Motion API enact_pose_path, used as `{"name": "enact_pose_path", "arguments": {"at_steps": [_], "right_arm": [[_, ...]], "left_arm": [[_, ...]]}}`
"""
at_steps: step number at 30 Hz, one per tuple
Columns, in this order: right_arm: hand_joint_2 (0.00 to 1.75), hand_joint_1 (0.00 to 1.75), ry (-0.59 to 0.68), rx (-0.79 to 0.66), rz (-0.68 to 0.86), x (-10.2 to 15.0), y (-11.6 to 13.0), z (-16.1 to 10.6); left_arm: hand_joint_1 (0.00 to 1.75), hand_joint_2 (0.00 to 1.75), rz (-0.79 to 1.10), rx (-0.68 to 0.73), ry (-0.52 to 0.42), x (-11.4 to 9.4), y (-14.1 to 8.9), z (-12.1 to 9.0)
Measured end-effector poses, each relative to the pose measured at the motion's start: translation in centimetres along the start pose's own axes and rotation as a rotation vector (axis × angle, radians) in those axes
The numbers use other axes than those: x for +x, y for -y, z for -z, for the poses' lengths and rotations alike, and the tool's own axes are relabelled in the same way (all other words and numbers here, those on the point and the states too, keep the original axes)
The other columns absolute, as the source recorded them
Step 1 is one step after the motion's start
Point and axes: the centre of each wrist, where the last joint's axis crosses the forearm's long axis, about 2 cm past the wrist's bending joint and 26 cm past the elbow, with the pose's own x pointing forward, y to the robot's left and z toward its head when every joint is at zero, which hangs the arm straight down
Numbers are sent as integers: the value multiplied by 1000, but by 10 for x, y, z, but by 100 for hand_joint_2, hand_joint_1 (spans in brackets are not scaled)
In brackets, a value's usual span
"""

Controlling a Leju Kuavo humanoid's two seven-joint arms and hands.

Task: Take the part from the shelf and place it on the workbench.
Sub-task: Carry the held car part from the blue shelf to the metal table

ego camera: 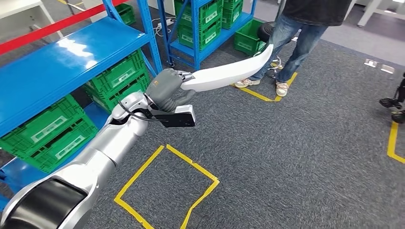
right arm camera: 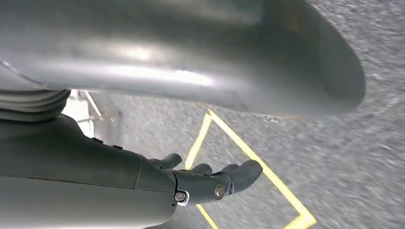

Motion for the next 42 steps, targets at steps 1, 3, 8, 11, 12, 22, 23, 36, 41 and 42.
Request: {"name": "enact_pose_path", "arguments": {"at_steps": [1,3,8,11,12,22,23,36,41,42], "right_arm": [[0,0,-13,-9,10,-3,4,0],[0,0,-31,-35,43,-7,15,1],[0,0,-35,-113,148,-12,55,0],[0,0,-4,-135,193,-15,85,-2],[0,0,18,-130,204,-13,98,-4],[0,0,139,-226,205,29,199,-27],[0,0,147,-231,208,30,204,-29],[0,0,92,-212,246,-2,198,-26],[0,0,66,-189,252,-11,185,-22],[0,0,66,-187,255,-10,183,-22]], "left_arm": [[175,175,0,-2,-4,-1,1,-1],[175,175,-1,-5,-10,-2,1,-2],[175,175,-21,-27,-46,-13,13,-11],[175,175,-29,-31,-52,-15,17,-14],[175,175,-29,-28,-53,-17,17,-15],[175,175,-17,1,-74,-35,14,-32],[175,175,-19,1,-80,-37,15,-34],[175,175,-38,62,-58,-43,-12,-36],[175,175,-49,59,-48,-44,-13,-37],[175,175,-49,59,-44,-44,-15,-37]]}}
